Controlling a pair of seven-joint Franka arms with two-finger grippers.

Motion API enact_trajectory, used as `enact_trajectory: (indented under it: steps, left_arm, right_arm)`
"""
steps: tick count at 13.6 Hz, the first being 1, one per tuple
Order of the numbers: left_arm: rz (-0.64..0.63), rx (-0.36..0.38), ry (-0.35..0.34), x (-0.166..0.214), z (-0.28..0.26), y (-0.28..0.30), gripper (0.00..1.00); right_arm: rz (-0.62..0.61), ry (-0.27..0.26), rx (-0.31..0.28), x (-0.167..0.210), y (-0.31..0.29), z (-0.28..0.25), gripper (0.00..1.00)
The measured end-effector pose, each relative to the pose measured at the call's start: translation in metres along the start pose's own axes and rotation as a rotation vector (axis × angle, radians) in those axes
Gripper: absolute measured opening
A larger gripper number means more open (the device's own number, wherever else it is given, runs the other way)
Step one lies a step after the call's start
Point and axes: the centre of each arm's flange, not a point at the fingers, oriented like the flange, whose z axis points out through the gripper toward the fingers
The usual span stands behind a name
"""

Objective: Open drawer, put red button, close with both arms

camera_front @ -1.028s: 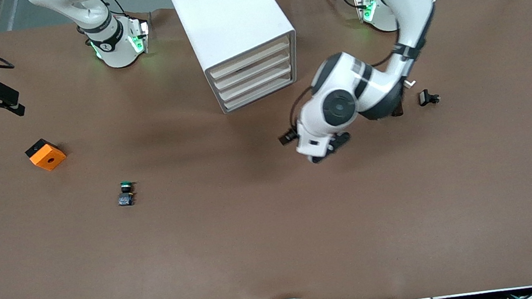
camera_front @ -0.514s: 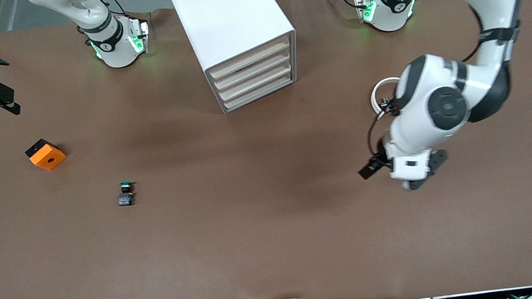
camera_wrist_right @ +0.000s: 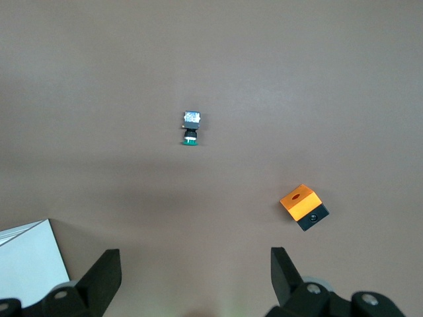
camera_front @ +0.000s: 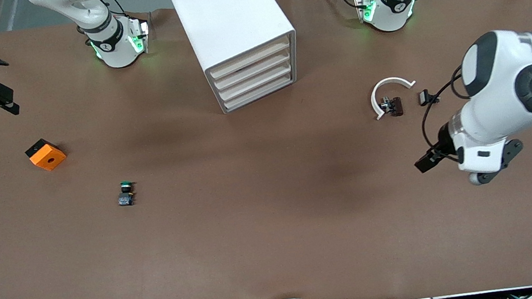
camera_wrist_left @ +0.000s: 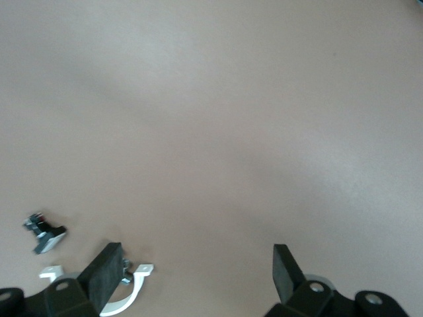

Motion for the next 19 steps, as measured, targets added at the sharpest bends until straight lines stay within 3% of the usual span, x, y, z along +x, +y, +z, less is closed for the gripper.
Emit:
enact_trajectory:
  steps: [7,10,12,16,19]
  left_arm:
    - [0.173,-0.008,0.091,0.009,-0.114,-0.061,1.00]
    - [0.311,0.024,0.124,-0.003,-0.159,-0.097,1.00]
    - [0.376,-0.001,0.120,-0.018,-0.184,-0.119,1.00]
    - [0.470,-0.032,0.108,-0.037,-0.199,-0.164,1.00]
    - [0.479,-0.027,0.102,-0.046,-0.197,-0.168,1.00]
  right_arm:
    - [-0.072,-0.010,-0.009,0.003,0.001,0.005,1.00]
    - [-0.076,-0.025,-0.007,0.004,0.001,0.009,1.00]
    - [-0.077,-0.028,-0.007,0.004,0.000,0.010,1.00]
    - [-0.077,-0.036,-0.006,0.003,0.000,0.010,1.00]
    - [-0.060,-0.077,-0.003,-0.001,-0.002,0.013,1.00]
